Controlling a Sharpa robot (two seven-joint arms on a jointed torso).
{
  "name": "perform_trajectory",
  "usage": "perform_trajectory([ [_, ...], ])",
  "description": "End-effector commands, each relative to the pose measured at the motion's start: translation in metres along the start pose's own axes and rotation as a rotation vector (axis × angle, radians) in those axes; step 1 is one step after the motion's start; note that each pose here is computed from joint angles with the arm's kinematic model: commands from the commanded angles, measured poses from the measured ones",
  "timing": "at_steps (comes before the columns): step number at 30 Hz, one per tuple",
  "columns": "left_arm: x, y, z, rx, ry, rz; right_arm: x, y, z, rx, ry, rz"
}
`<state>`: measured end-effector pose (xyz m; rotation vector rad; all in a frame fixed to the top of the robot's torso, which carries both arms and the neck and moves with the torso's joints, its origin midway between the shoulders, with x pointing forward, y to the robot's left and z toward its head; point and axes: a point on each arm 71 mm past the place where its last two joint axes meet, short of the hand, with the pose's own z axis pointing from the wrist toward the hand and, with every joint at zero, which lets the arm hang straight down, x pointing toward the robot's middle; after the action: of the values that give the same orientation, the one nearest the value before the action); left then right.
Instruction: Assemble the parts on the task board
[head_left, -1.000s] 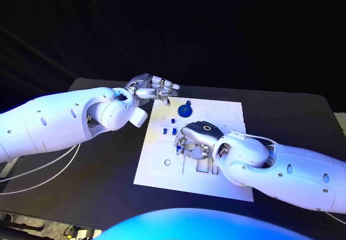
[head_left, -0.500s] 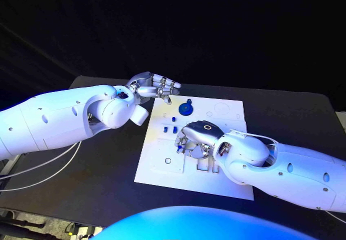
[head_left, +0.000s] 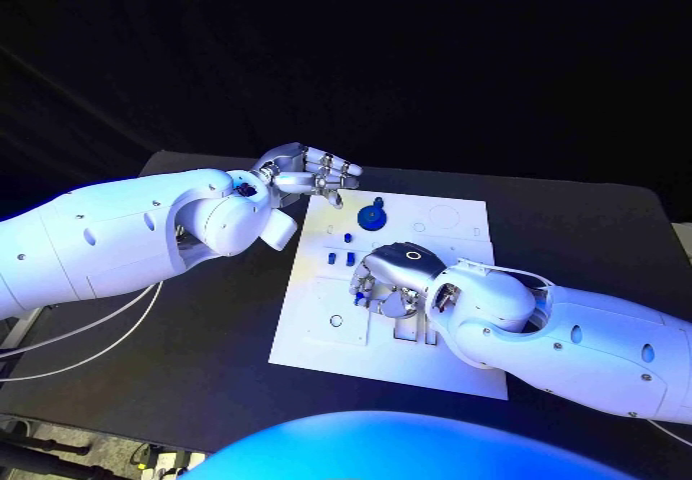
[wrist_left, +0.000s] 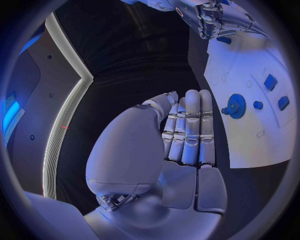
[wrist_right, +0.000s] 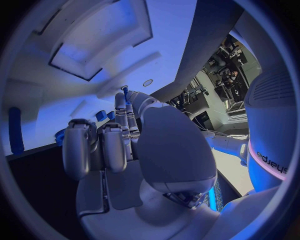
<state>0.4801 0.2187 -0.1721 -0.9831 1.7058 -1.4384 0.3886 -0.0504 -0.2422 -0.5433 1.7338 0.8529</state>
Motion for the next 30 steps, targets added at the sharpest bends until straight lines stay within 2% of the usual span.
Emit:
perform_trajectory([
  [1, 0.0024, -0.0008, 0.0002, 0.002, 0.019, 0.001, 0.0022, 0.0016, 0.0010, -0.007, 0.015, -0.016],
  [30, 0.0029, -0.0003, 0.0000, -0.006, 0.028, 0.000, 0.0105, 0.0020, 0.0044, 0.028, 0.092, -0.061],
])
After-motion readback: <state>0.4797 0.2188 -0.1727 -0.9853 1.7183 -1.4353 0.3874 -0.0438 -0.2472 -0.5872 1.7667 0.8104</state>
